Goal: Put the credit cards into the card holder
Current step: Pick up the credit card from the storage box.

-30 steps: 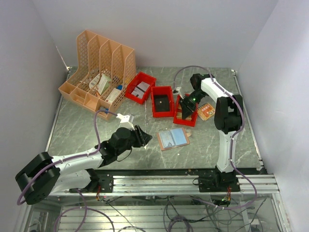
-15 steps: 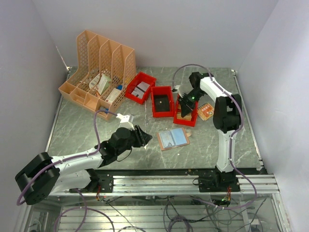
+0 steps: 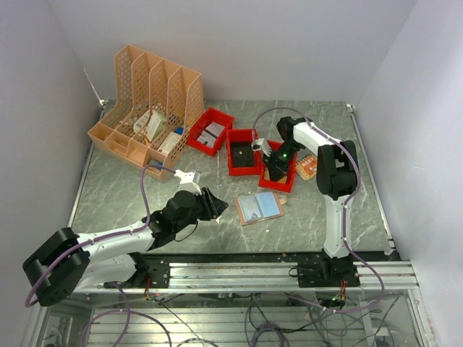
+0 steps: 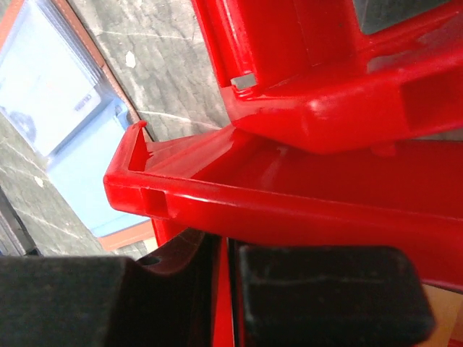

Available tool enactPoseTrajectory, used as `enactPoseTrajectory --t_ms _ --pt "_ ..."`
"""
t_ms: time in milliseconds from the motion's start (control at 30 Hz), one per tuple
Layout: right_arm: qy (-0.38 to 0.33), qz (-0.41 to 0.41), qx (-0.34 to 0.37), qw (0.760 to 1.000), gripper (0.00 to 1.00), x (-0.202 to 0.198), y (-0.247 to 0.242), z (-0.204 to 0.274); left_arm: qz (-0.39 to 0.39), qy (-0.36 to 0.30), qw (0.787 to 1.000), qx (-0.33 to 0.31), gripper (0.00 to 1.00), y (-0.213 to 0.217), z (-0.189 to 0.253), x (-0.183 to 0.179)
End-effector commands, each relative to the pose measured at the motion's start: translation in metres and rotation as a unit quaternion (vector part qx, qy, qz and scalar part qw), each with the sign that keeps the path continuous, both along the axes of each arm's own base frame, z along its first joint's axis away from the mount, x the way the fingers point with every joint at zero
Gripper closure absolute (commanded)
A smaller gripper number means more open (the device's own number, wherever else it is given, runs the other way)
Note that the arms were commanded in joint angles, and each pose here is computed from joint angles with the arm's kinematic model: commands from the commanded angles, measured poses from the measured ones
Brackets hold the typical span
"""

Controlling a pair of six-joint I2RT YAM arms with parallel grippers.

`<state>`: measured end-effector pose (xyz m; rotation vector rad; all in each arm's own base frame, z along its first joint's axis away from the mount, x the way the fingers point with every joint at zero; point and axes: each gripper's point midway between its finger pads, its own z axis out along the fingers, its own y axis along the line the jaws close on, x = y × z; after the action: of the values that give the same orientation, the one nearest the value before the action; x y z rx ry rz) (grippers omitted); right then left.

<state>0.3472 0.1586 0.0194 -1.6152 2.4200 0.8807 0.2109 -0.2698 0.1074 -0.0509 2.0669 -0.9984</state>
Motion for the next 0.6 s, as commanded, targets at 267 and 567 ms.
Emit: enactPoseTrajectory --t_ms 267,567 --pt "-0.057 -0.009 0.008 0.998 1.0 0.027 0.001 0.03 0.003 -0.01 1.0 -0.013 0.52 0.0 0.007 0.001" --pt "-0.091 -0.06 0.035 0.993 1.0 0.052 -0.007 0.076 0.004 -0.011 1.0 -0.014 0.52 0.001 0.007 0.001"
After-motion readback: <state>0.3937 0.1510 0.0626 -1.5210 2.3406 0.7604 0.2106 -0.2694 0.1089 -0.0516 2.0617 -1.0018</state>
